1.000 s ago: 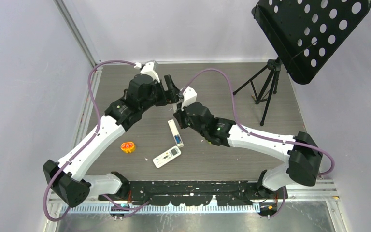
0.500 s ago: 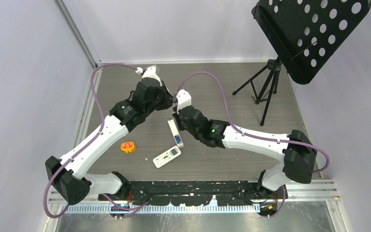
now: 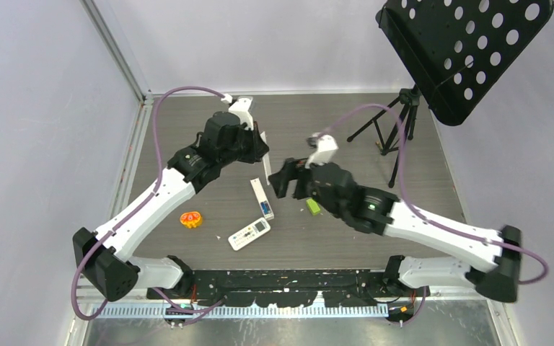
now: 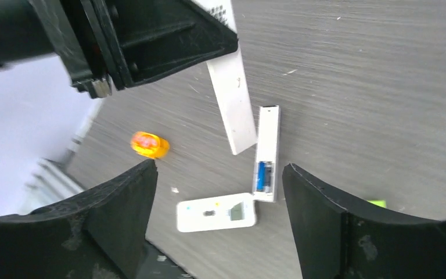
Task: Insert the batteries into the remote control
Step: Adjust the battery cover.
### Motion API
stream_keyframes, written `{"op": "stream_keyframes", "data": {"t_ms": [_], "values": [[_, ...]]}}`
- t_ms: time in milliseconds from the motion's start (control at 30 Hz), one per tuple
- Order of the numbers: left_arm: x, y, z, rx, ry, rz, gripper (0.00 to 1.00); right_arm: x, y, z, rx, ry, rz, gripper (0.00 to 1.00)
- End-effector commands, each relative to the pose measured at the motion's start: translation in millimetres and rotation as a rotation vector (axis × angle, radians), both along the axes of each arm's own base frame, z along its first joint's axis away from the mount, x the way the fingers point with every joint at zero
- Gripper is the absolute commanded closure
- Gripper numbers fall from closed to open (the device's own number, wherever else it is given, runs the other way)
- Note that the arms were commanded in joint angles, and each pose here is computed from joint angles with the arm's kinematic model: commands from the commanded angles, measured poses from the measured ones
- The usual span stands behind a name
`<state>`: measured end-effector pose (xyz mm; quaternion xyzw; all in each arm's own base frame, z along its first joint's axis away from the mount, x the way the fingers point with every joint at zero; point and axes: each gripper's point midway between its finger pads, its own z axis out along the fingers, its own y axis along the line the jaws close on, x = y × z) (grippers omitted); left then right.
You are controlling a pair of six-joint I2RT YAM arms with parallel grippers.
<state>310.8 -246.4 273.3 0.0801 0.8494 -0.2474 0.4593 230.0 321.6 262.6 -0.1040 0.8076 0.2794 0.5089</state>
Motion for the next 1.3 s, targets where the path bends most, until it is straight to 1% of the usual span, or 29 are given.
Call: {"op": "stream_keyframes", "data": {"t_ms": [0,67,100,133,200,300,400,467,533,633,767,867,1033,1167,1267], "values": [[-10,-18,68,-0.128,-0.18,-0.191,1.0,-14,-33,22,0.418,0.177,-0.213,0.15],[-14,-19,81,-0.191,-0.182,-0.202,1.0,-17,-39,31,0.623,0.231,-0.254,0.15],[-16,-19,87,-0.224,-0.175,-0.203,1.0,-17,-41,32,0.698,0.253,-0.269,0.15],[-17,-18,93,-0.254,-0.17,-0.193,1.0,-17,-42,34,0.77,0.278,-0.283,0.15],[-19,-15,104,-0.323,-0.15,-0.159,1.0,-17,-40,40,0.86,0.309,-0.284,0.15],[-22,-11,118,-0.445,-0.122,-0.102,1.0,-17,-28,50,0.934,0.335,-0.25,0.15],[-27,-12,129,-0.581,-0.086,-0.067,1.0,-15,-16,65,1.024,0.325,-0.197,0.15],[-29,-11,131,-0.649,-0.053,-0.045,1.0,-15,-11,75,1.085,0.314,-0.165,0.15],[-34,-11,136,-0.701,-0.035,-0.043,1.0,-15,-11,82,1.143,0.302,-0.146,0.18],[-39,-8,139,-0.744,-0.015,-0.031,1.0,-16,-17,96,1.22,0.255,-0.115,0.22],[-46,-2,143,-0.8,-0.007,-0.012,1.0,-21,-26,109,1.275,0.201,-0.078,0.22],[-50,1,147,-0.837,-0.005,-0.005,1.0,-24,-27,117,1.292,0.198,-0.054,0.21],[-55,2,146,-0.863,0.011,-0.005,1.0,-25,-27,123,1.299,0.201,-0.046,0.43],[-59,4,143,-0.865,0.021,-0.004,1.0,-24,-28,121,1.293,0.206,-0.062,0.52],[-62,4,140,-0.865,0.033,-0.009,1.0,-23,-30,120,1.291,0.206,-0.069,0.55]]}}
